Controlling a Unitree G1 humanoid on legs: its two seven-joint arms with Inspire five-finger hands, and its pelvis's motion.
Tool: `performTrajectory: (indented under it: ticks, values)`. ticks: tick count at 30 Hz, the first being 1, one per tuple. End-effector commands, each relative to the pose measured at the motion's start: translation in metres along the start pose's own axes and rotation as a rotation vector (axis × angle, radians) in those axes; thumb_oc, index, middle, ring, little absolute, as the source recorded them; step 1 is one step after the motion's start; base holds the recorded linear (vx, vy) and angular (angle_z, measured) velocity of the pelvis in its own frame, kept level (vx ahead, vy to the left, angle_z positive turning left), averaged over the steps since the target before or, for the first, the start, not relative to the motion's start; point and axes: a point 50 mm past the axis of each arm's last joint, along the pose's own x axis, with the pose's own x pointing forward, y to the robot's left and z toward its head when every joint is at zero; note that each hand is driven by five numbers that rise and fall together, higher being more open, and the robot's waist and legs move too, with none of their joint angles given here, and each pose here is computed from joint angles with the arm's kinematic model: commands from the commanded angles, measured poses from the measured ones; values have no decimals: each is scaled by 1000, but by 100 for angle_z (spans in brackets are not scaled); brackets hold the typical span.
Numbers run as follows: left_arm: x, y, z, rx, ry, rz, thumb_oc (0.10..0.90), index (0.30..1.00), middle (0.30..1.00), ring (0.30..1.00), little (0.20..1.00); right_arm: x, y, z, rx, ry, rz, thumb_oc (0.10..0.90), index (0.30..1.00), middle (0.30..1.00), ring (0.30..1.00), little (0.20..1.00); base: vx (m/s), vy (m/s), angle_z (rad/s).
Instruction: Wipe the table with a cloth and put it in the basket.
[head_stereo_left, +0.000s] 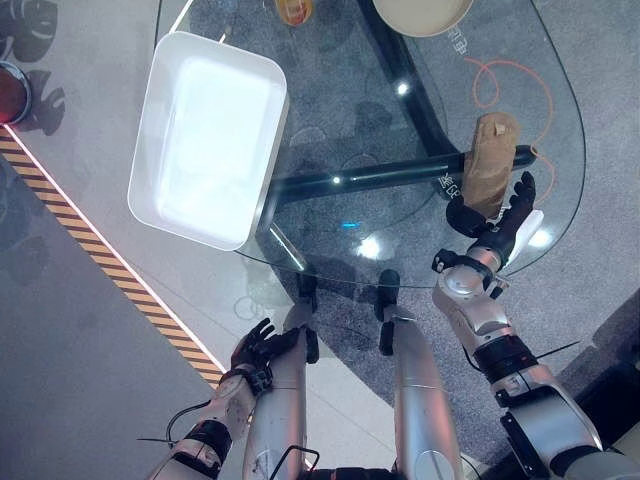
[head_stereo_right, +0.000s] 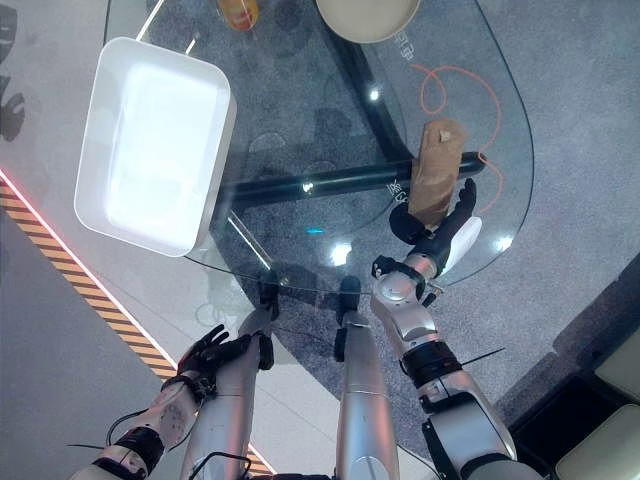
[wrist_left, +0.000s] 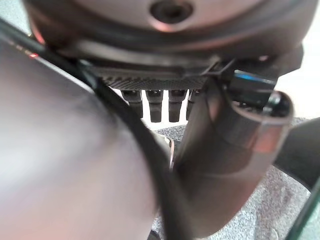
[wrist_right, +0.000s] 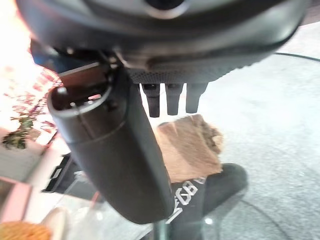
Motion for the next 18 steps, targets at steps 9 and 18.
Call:
performTrajectory:
  ticks: [9,18]
  values:
    - [-11,-8,-42,19,137,-6,800,900,900,900,900,29,-18,34,37,-101,-149,800,900,900,900,900,-2,-5,3]
    - [-10,-12,-39,26,128,-14,800,900,900,900,900,41,-16,53,54,-143,-189,800,900,900,900,900,0,0,0]
